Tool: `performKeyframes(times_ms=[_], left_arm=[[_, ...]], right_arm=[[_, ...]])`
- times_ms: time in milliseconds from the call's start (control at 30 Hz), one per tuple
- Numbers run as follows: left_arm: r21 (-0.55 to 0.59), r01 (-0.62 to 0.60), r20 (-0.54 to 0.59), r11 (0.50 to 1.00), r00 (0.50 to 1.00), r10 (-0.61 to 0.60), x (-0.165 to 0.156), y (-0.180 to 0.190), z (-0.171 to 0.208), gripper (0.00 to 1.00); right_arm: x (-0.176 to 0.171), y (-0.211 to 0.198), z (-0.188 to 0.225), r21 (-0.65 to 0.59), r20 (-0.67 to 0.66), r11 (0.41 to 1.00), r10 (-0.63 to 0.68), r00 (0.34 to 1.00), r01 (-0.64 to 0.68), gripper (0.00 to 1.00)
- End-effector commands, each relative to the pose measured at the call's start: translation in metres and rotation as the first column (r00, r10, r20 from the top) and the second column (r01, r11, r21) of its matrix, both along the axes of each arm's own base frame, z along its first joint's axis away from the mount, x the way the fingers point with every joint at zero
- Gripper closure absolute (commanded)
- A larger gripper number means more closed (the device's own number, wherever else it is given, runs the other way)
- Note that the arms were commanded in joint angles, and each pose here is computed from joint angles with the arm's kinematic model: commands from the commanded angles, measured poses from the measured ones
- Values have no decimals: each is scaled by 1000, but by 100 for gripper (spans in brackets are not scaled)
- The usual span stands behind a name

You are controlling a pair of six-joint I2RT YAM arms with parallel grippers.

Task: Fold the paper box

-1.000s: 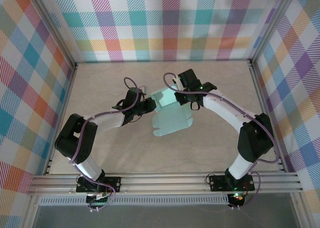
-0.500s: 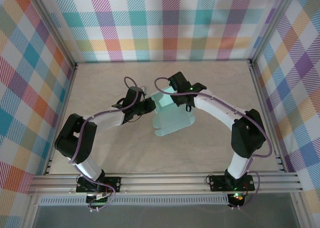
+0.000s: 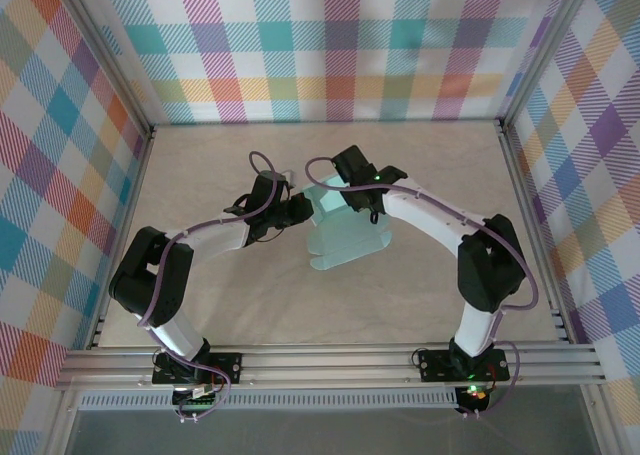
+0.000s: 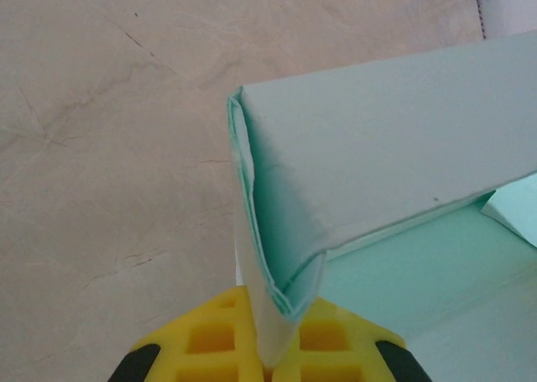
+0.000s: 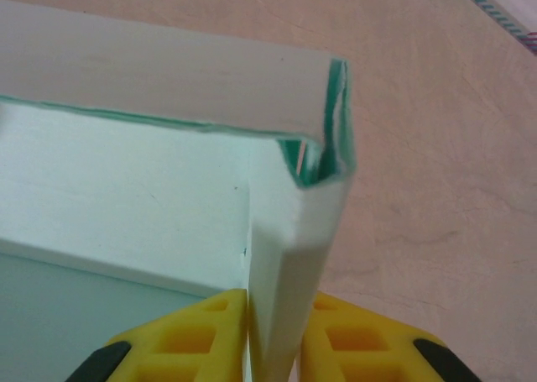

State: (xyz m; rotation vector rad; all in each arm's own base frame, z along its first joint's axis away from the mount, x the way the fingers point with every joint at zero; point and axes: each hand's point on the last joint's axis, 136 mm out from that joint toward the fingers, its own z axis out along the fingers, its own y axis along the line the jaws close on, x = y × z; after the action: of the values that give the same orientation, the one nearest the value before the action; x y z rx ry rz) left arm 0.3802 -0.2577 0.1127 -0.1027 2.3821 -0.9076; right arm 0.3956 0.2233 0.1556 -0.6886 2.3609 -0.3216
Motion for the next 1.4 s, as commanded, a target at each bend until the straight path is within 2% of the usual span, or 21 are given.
performKeyframes(times_ms=[0, 233, 667, 833, 1000, 1167, 1267, 1367], left_arm=[[-95, 78, 91, 992, 993, -69, 4, -22, 43, 100], [-82, 67, 66, 994, 996, -62, 4, -21, 40, 100], [-91, 49, 34, 995, 998, -47, 5, -21, 36, 100], [-107, 29, -11, 994, 999, -30, 6, -23, 34, 100], [-91, 21, -30, 996, 999, -24, 6, -21, 30, 100], [-67, 14, -41, 998, 999, -17, 6, -18, 24, 100], [-60, 13, -48, 998, 999, -16, 6, -18, 22, 100], [-45, 8, -52, 999, 999, -10, 6, -16, 20, 100]], right_arm=[[2, 2, -6, -88, 4, 996, 12, 1000, -12, 85], [8, -1, -8, -242, 55, 970, 13, 998, 1, 100], [11, -6, -9, -280, 85, 959, -22, 996, 45, 100], [12, -15, -13, -295, 109, 948, -89, 990, 118, 100], [9, -12, -10, -248, 100, 960, -108, 989, 129, 100], [3, 3, 2, -94, 74, 991, -91, 993, 97, 76], [1, 7, 11, -55, 70, 995, -83, 994, 87, 64], [-1, 8, 23, -29, 90, 996, -85, 992, 88, 55]])
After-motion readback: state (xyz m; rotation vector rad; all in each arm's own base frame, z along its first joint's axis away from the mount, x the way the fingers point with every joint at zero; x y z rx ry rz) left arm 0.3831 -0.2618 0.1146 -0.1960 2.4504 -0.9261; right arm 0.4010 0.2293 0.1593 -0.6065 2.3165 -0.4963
